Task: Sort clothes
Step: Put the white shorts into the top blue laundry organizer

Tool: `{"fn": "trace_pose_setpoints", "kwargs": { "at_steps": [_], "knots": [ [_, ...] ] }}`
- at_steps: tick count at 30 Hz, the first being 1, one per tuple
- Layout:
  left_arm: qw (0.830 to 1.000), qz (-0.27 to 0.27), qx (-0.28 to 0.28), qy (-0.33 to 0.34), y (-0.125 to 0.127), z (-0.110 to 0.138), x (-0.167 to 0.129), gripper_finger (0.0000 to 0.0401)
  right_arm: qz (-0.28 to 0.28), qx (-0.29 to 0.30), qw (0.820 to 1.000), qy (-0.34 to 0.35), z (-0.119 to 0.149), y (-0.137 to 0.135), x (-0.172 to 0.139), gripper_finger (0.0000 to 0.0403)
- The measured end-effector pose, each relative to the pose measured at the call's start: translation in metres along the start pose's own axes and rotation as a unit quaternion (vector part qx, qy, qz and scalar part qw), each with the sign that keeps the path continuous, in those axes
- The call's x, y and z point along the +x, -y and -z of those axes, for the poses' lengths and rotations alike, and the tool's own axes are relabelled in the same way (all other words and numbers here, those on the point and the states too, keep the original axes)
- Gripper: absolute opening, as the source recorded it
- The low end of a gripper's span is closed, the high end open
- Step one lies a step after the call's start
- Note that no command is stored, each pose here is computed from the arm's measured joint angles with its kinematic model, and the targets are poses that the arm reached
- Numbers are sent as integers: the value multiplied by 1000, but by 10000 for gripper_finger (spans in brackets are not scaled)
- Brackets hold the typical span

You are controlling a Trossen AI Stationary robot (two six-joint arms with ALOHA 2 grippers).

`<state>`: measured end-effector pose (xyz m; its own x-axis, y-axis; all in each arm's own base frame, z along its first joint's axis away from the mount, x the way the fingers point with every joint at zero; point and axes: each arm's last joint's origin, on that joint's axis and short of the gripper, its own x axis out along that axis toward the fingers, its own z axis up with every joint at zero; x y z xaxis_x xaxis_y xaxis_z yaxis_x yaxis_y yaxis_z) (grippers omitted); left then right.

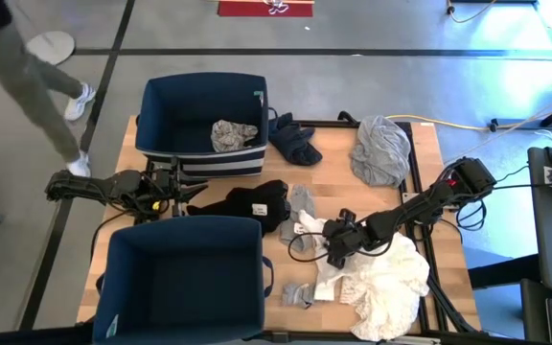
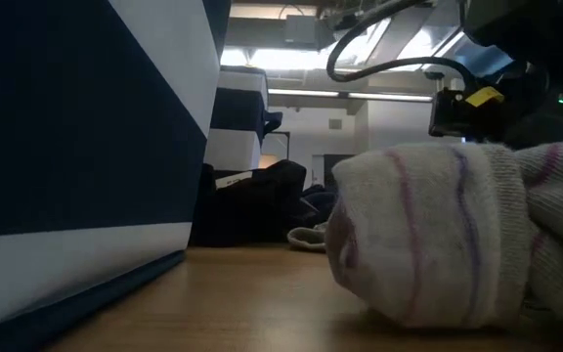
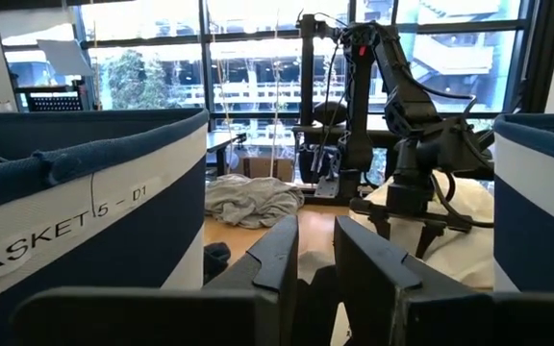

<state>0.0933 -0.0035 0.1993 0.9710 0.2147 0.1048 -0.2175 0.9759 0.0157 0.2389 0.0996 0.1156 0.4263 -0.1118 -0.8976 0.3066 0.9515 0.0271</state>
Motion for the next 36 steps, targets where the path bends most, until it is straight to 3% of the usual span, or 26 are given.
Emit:
{"fn": "trace_pose_setpoints", "kwargs": {
  "at_steps": [8,11,16,21,27,36],
  "knots": [
    [1000,0,-2,1,0,0,0,60,-1,1,1000,-9,1,1,0,50],
    [1000,0,-2,1,0,0,0,60,-2,-39,999,-25,-2,0,-6,14],
    [1000,0,-13,1,0,0,0,60,27,-64,997,-40,-14,3,-32,36],
    [1000,0,-12,1,0,0,0,60,18,-77,996,-44,-30,10,-64,22],
    [1000,0,-12,1,0,0,0,60,2,-59,998,17,-63,23,-103,16],
    [999,0,-31,15,0,-3,0,60,39,-59,994,86,-113,52,-156,16]
  ]
}}
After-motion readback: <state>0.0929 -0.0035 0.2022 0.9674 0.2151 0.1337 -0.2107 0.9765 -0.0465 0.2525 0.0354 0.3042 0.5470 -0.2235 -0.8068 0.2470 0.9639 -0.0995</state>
